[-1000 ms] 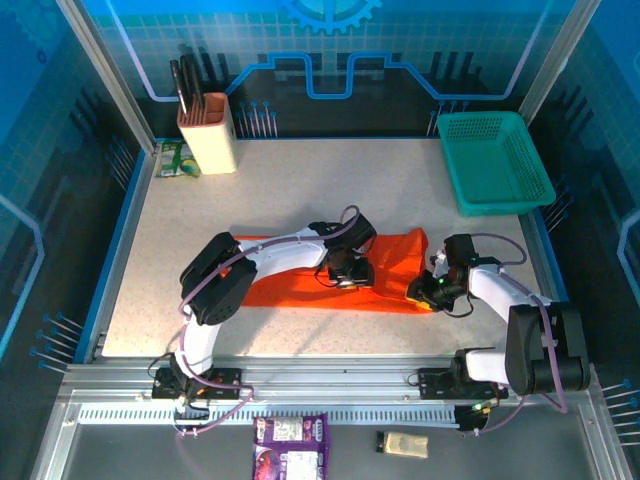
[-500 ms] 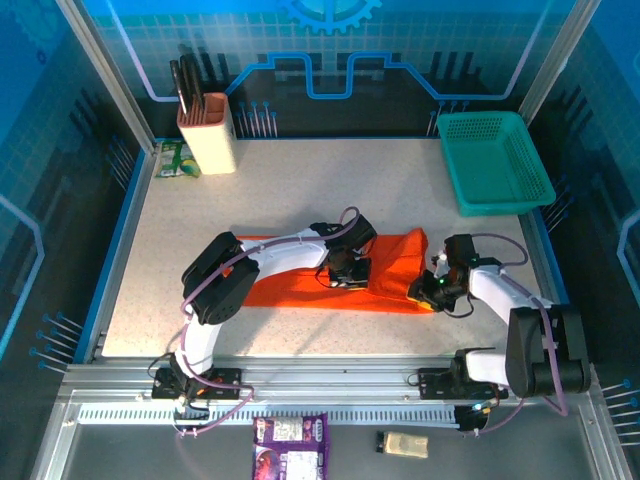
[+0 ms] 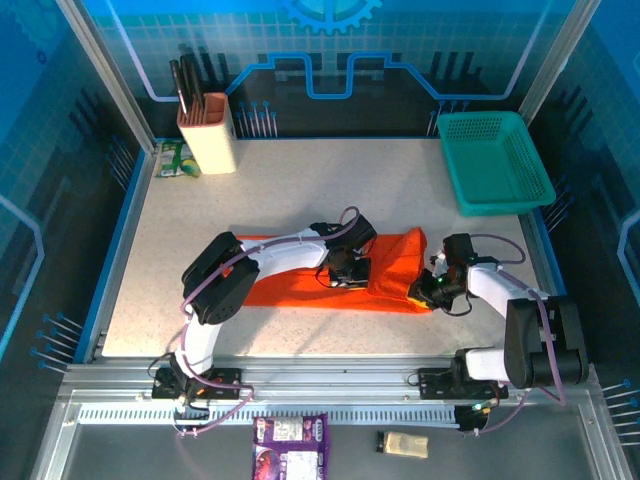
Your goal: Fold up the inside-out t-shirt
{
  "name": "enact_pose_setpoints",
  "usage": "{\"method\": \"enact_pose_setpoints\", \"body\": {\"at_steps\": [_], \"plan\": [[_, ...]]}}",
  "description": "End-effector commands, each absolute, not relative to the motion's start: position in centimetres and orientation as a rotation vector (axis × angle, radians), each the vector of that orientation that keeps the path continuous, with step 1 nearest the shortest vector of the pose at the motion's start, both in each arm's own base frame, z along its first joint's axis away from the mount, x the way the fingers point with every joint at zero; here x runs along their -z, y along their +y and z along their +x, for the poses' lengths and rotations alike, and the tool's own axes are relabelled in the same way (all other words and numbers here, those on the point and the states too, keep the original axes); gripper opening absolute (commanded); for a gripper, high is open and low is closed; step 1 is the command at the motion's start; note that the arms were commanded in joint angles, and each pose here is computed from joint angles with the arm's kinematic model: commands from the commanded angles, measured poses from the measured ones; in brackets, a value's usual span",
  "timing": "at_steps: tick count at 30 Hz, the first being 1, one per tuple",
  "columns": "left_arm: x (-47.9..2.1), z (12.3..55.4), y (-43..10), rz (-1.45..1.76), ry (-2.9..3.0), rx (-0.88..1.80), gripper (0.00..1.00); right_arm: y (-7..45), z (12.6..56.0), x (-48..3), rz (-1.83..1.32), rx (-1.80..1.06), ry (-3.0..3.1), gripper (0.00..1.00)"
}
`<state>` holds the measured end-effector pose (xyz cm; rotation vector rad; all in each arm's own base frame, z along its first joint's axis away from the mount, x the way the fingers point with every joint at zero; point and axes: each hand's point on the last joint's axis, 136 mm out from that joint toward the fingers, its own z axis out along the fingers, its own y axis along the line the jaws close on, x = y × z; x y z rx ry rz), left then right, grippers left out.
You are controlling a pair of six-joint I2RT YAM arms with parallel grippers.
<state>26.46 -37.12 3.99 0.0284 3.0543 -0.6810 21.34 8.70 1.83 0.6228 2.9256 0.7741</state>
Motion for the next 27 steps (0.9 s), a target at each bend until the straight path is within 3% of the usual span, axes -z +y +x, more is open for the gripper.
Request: {"method": "enact_pose_setpoints", "body": {"at_steps": [1,6,16,27], "plan": [[-5.0,26.5,-37.1,0.015,3.041,0.697,0.0,8.9,21.2,-2.8,0.609,-0.785,2.915,0.13],[-6.4,26.8,-37.1,0.024,3.016,0.71,0.0,9.0,21.3,-4.6,0.583,-0.792,2.886,0.0],[-8.6,27.1,-35.8,0.014,2.977,0.718,0.0,10.3,19.8,-7.5,0.514,-0.83,2.896,0.0],[-3.9,25.2,-35.0,0.021,3.1,0.673,0.01,10.8,18.3,-4.6,0.579,-0.818,2.921,0.0]]}}
